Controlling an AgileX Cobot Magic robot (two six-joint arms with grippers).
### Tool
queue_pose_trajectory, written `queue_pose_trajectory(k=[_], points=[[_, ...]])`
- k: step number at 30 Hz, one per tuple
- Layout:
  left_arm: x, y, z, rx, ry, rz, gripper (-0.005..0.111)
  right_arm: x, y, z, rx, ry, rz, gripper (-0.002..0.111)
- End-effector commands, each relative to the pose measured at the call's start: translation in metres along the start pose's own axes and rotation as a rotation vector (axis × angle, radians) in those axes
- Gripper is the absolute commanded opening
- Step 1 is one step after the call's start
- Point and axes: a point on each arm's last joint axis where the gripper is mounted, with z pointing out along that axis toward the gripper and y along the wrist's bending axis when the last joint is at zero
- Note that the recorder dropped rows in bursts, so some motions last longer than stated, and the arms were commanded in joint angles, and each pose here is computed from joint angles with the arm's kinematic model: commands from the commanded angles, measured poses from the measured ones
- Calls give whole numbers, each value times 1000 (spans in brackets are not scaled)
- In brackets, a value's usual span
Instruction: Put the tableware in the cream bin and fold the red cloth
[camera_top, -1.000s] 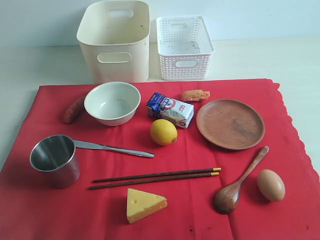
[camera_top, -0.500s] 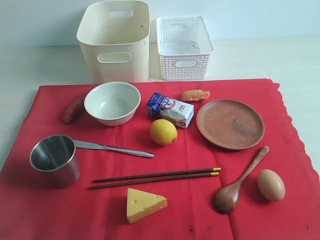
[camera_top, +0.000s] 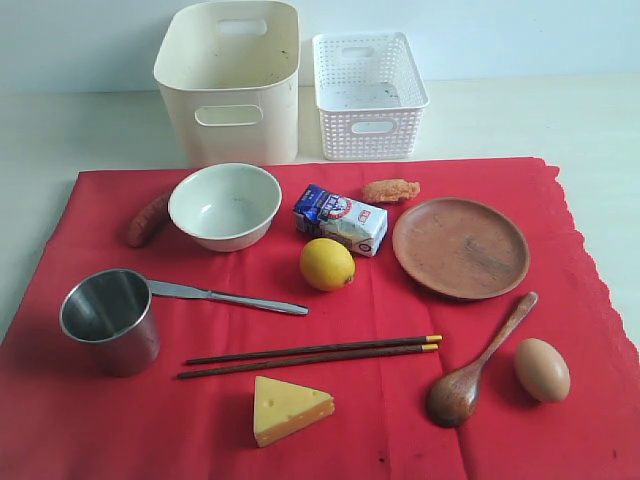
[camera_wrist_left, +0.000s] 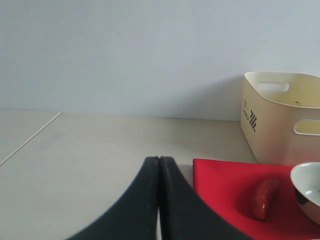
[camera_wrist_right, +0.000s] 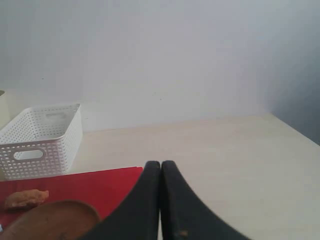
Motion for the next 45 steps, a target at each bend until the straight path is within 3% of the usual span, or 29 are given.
queue_pose_trajectory(k=[1, 21, 27, 33, 40, 45], points=[[0, 0, 0, -2, -4, 10, 0, 1, 0, 0, 5, -7, -8, 0], [0, 0, 0, -2, -4, 10, 0, -4, 0, 0, 4, -58, -6, 0], [0, 0, 0, -2, -4, 10, 0, -22, -1, -3, -15, -266, 206, 0], [0, 0, 0, -2, -4, 10, 0, -37, 0, -6, -20, -319, 208, 0], [0, 0, 0, -2, -4, 14, 0, -54, 0, 18, 4, -183, 208, 0], [0, 0, 0, -2, -4, 10, 0, -54, 0, 58, 40, 62, 222, 0]])
